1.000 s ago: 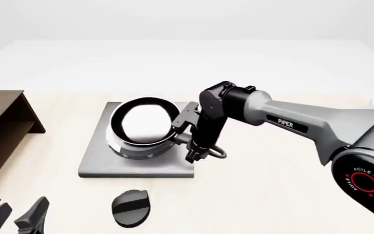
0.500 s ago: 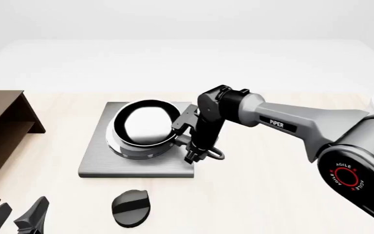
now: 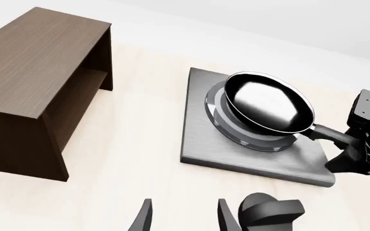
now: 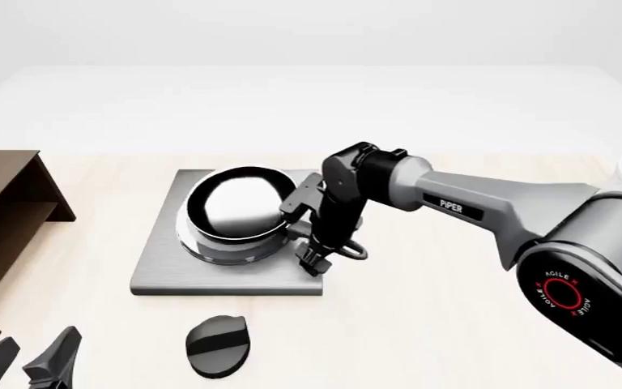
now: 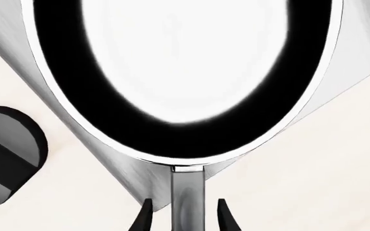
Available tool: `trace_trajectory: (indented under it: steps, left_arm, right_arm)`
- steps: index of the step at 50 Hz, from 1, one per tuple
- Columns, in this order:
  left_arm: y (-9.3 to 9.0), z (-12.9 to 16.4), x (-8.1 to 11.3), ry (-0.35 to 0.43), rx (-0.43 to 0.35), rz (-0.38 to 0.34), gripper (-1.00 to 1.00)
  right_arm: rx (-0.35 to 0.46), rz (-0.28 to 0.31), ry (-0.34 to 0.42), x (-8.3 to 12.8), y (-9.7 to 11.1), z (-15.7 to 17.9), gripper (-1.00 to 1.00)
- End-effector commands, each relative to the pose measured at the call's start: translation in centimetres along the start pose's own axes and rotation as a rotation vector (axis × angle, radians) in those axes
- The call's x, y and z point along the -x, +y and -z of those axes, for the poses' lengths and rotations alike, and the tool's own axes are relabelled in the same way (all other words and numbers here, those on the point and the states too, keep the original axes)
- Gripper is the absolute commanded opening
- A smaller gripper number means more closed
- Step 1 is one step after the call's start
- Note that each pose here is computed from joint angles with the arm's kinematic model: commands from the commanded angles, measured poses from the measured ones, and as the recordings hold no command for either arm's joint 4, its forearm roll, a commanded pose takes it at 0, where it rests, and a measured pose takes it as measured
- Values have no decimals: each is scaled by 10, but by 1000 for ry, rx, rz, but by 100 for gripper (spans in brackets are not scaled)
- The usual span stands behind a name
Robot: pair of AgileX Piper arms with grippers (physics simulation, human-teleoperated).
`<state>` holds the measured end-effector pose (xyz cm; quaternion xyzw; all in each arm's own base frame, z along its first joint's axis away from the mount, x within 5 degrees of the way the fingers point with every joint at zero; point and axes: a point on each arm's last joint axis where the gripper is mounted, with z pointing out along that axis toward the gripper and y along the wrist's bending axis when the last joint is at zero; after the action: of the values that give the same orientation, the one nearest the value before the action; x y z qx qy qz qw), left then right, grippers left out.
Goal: Turn on the stove and put the frying pan on it.
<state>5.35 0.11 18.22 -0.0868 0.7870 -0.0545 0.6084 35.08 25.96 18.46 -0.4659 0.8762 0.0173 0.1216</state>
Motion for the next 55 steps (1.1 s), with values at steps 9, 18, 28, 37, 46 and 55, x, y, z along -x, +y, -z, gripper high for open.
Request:
trace_trajectory:
  steps: [9,18,28,37,46,55]
  left_arm:
    - [0,0,0,-1,1,0,100]
    - [0,0,0,-3,2,-2,100]
    - [0,0,0,-4,3,-4,100]
    - [0,0,0,-6,4,-10,100]
    - [0,0,0,-6,5,-15,100]
    - [0,0,1,-8,8,-11,100]
  right_arm:
    - [-12,-8,-41,2,1,25,100]
    - [-20,4,-64,-4,3,48,100]
    - [-28,14,-85,-12,6,71,100]
    - [-52,69,-136,-31,10,98,100]
    - [-86,123,-191,-79,23,125,100]
    - [-99,160,-306,-87,50,152,100]
